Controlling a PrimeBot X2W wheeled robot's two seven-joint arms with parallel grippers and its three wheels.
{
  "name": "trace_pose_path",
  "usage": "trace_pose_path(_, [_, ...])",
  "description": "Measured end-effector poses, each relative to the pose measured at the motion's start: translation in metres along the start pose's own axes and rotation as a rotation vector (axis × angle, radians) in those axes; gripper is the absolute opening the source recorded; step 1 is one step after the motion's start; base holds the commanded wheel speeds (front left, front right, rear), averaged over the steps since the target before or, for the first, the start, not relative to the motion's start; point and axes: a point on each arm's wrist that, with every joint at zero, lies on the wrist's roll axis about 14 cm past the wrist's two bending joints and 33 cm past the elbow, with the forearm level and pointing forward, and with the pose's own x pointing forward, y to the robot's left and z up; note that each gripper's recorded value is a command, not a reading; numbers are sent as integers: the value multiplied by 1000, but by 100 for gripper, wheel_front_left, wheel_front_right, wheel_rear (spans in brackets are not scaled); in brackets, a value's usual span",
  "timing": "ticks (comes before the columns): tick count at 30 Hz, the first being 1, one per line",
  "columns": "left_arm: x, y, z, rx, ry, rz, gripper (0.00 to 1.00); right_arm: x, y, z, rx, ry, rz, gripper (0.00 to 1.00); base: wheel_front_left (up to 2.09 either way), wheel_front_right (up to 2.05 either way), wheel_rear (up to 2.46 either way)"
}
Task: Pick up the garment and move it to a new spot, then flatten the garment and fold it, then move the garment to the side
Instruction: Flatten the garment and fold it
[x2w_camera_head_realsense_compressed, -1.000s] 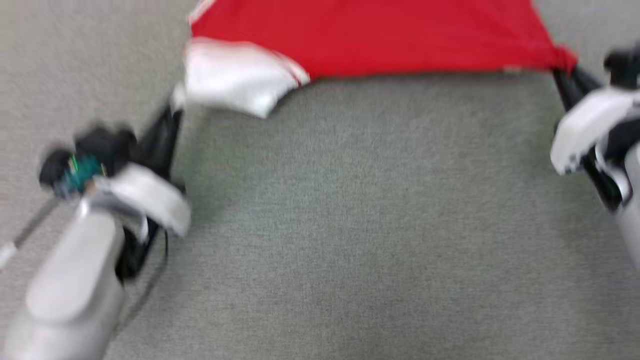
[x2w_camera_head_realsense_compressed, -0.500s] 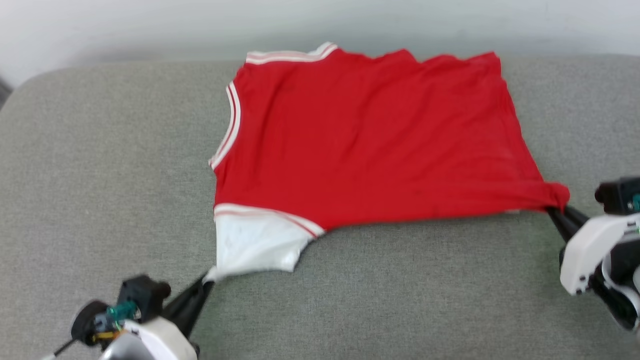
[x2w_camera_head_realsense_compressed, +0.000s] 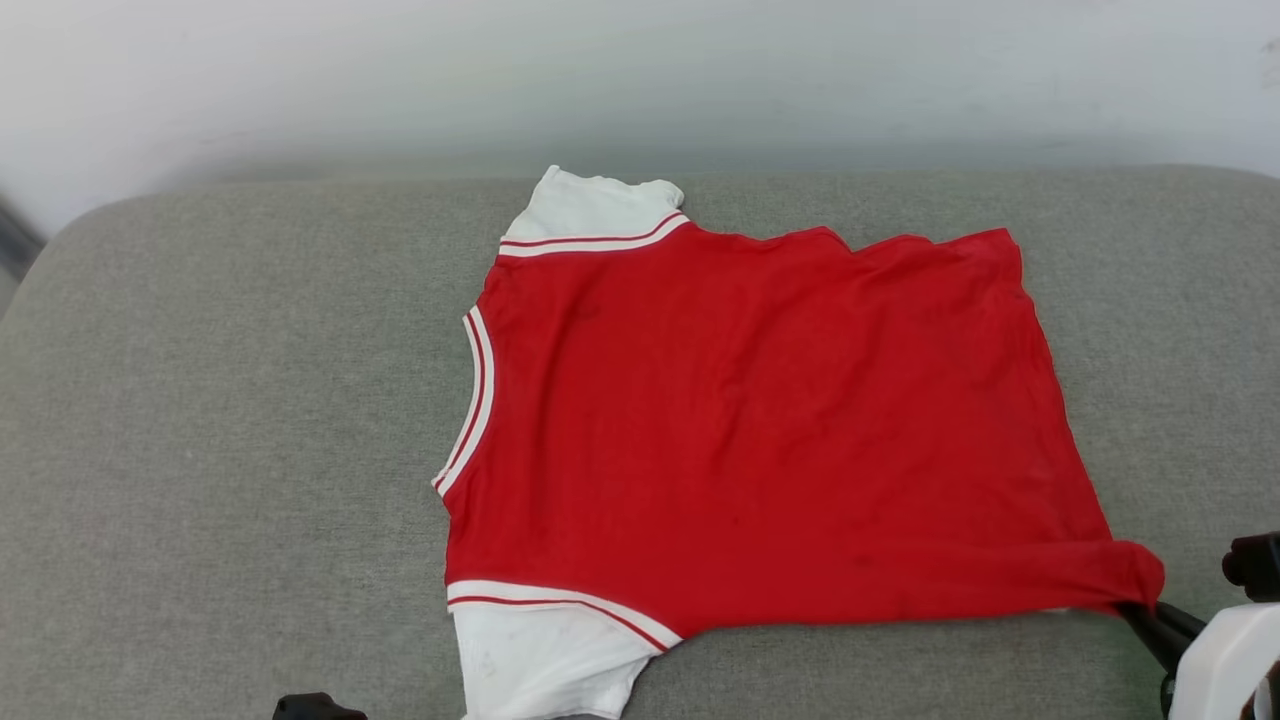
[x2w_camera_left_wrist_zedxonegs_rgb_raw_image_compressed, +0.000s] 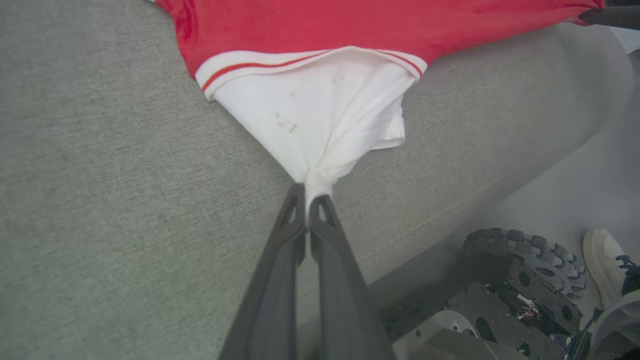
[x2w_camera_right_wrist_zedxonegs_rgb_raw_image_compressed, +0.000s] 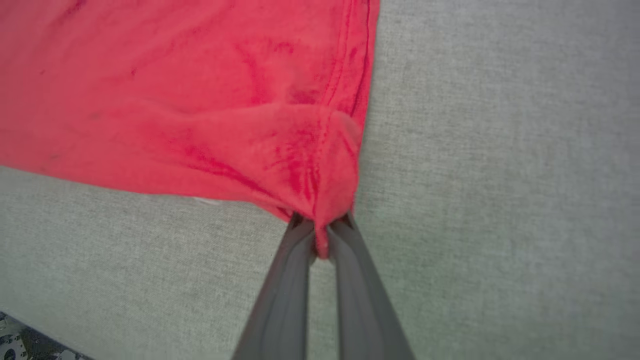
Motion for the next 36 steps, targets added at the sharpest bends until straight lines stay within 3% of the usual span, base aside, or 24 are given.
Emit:
trace_pose_path(8, [5, -2, 30, 35, -95, -19, 0, -8, 5, 17, 13, -57, 11, 0, 0, 0, 0])
trace_pose_path(19, [28, 27, 126, 115, -356, 5, 0, 8, -1, 71, 57, -154, 10, 0, 0, 0, 0])
trace_pose_path(26, [65, 48, 148, 166, -367, 7, 0, 39, -5, 83, -22, -97, -5, 0, 0, 0, 0])
trace_pose_path(36, [121, 89, 133, 163, -280, 77, 0, 84, -10, 69, -79, 16, -13, 0, 0, 0, 0])
